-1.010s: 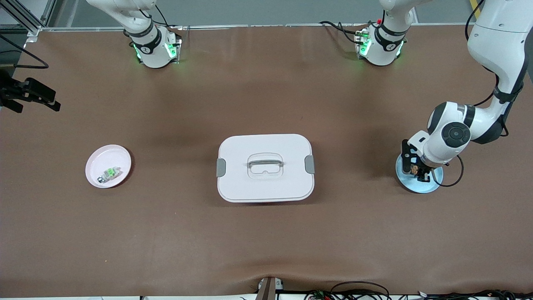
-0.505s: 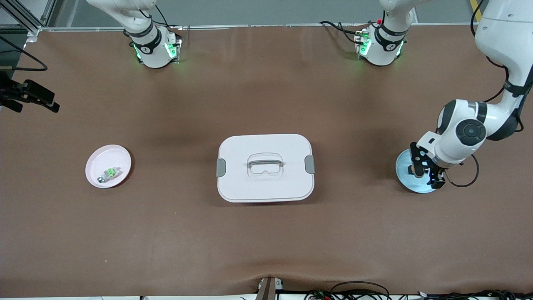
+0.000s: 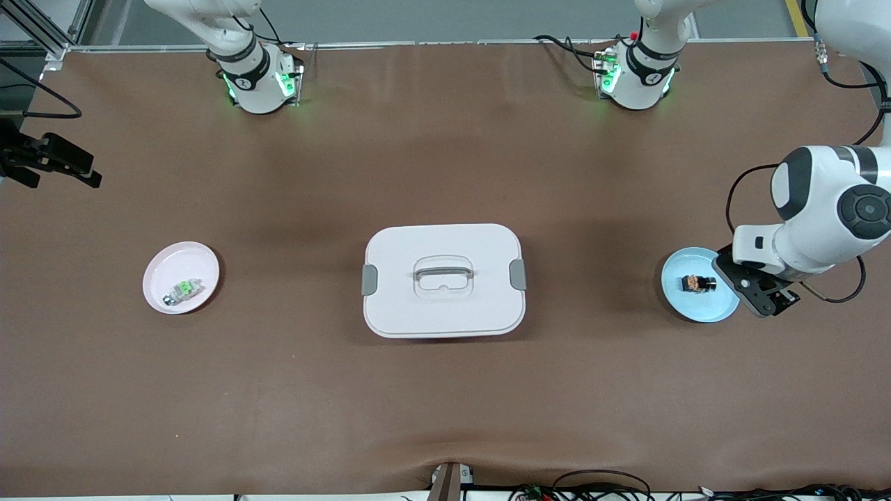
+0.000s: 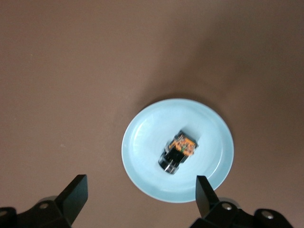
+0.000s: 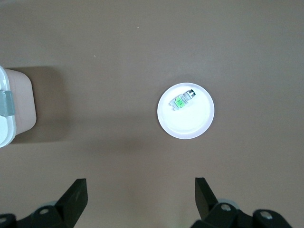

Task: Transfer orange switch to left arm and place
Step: 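Open the left gripper and lift it off the switch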

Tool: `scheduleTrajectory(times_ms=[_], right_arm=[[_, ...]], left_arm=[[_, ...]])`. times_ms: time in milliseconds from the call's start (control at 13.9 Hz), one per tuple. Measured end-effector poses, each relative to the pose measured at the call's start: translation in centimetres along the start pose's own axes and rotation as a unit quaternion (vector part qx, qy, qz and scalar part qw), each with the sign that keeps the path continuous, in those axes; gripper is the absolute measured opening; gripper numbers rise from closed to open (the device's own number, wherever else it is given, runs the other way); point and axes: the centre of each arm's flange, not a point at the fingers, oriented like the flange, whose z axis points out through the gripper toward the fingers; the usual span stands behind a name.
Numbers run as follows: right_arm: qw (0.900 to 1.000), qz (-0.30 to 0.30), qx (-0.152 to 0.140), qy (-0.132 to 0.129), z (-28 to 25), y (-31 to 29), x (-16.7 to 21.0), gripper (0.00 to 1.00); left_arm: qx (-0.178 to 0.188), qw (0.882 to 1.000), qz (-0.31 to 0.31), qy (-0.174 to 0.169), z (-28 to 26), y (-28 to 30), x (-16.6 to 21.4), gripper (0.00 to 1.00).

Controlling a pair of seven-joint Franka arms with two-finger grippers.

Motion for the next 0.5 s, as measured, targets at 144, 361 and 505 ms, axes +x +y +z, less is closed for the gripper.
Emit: scheduleTrajectory(times_ms=[144,361,505], right_arm=[[1.000,-0.002,0.000,0.000,0.0,0.0,0.0,1.00],[1.000,-0.003,0.000,0.000,0.0,0.0,0.0,1.00],[1.000,-0.003,0.000,0.000,0.0,0.0,0.0,1.00]], left_arm=[[-0.025,0.996,-0.090,0.008,-0.9,1.3,1.8,1.00],[-0.029,0.968,-0.249,0.008,-4.2,3.1,3.9,1.00],[-0.016,0.944,-0.329,0.006,-7.2,3.8,4.0,1.00]])
